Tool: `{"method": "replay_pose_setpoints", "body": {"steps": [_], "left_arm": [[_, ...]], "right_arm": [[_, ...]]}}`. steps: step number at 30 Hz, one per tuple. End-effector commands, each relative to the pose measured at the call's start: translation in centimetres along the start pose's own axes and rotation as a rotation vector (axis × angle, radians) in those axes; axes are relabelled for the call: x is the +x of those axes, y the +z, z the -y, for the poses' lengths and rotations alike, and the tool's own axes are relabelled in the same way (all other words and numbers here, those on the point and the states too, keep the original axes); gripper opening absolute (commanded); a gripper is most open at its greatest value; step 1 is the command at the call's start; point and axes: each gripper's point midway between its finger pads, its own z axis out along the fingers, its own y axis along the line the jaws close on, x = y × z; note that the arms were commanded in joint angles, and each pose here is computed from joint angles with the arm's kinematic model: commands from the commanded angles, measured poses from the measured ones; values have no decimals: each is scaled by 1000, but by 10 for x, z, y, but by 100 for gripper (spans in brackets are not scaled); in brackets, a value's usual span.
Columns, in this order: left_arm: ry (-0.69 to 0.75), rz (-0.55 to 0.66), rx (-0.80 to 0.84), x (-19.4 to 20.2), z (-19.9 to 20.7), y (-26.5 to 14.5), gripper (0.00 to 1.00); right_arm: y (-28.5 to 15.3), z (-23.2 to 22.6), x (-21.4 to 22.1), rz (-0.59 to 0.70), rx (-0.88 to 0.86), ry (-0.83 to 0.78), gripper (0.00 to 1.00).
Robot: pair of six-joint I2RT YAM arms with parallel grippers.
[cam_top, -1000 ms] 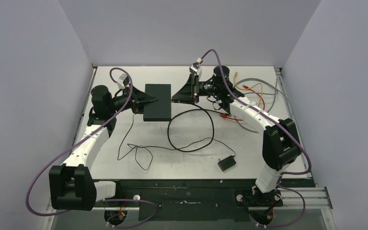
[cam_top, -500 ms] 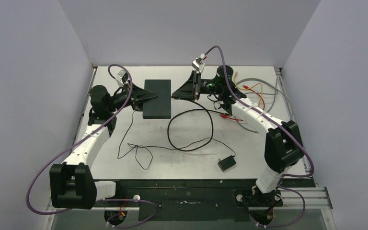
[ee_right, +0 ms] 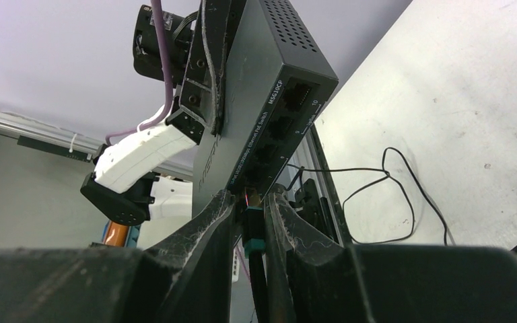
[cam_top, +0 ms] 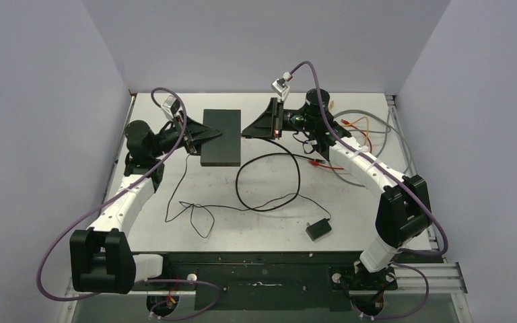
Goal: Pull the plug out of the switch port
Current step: Pull the connector from the switch port, then place the connector at the center of the board.
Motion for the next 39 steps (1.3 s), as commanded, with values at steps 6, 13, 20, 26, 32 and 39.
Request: {"method": "replay_pose_setpoints", "body": {"steps": [6, 13, 20, 26, 32, 39], "left_arm": [[253, 82, 251, 2, 97, -16, 0], [268, 113, 244, -3, 99, -22, 0], [282, 199, 191, -20, 90, -40, 0], [288, 205, 171, -21, 85, -43, 0], [269, 197, 109, -21, 68, -40, 0], [226, 190, -78, -22, 23, -34, 0]], "right_arm": [[-25, 42, 1, 5, 133, 13, 5], [-34, 50, 3, 0, 165, 16, 5], [-45, 54, 2, -2, 193, 20, 5], [-48, 53, 3, -8, 193, 18, 5], [-51, 52, -15, 69, 186, -17, 5], [-63, 76, -42, 97, 350, -123, 5]]}}
